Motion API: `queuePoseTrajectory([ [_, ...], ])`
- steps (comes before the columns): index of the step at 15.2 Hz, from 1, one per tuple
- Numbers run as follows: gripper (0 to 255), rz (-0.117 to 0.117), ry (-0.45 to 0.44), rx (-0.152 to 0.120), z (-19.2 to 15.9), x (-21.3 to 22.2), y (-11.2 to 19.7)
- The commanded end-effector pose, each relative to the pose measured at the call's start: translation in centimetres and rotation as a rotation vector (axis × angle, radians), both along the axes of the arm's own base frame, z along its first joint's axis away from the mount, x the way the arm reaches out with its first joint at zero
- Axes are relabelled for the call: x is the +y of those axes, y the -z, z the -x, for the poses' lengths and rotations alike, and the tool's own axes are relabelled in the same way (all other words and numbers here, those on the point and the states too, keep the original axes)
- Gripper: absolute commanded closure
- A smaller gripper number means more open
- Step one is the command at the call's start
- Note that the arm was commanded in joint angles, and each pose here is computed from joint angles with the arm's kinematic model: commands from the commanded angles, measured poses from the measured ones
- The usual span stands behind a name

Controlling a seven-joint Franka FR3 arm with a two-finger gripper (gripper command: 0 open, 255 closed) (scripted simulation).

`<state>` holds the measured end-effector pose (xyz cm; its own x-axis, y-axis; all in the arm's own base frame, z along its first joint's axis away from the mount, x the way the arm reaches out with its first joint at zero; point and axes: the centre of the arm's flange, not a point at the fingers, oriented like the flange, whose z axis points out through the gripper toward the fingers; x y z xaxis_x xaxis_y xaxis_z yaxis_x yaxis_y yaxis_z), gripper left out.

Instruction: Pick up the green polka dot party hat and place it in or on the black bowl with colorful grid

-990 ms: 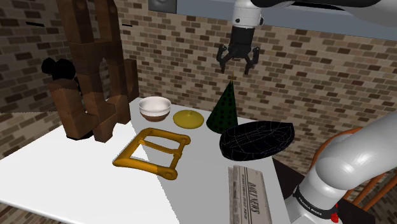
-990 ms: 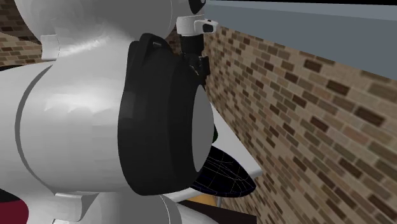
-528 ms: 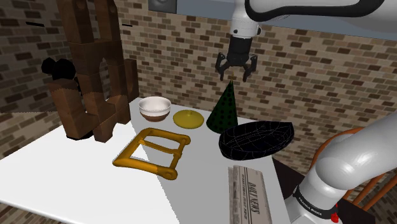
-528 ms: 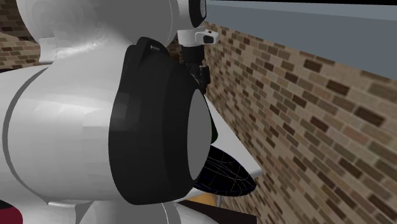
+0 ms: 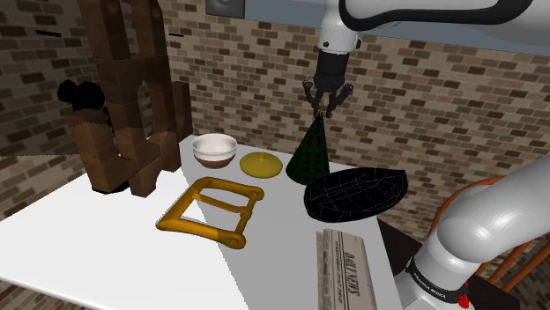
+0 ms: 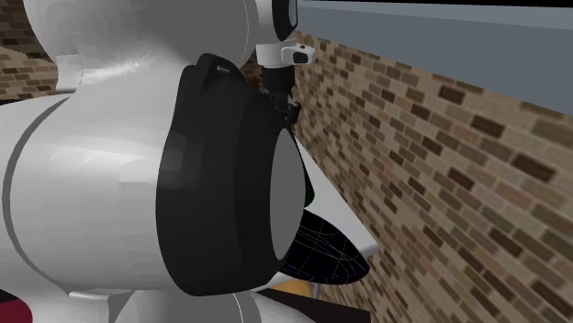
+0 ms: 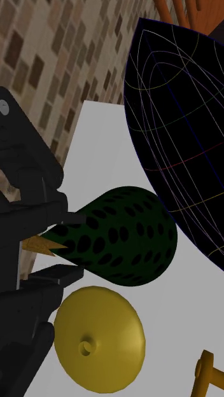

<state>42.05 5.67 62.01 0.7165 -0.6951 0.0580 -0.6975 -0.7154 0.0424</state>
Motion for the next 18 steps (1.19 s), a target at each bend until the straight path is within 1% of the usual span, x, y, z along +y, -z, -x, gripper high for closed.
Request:
queuePoseTrajectory([
  [1,255,0.0,0.0,0.0,0.0,0.0,0.0],
  [8,255,0.0,0.0,0.0,0.0,0.0,0.0],
  [18,255,0.0,0.0,0.0,0.0,0.0,-5.3],
])
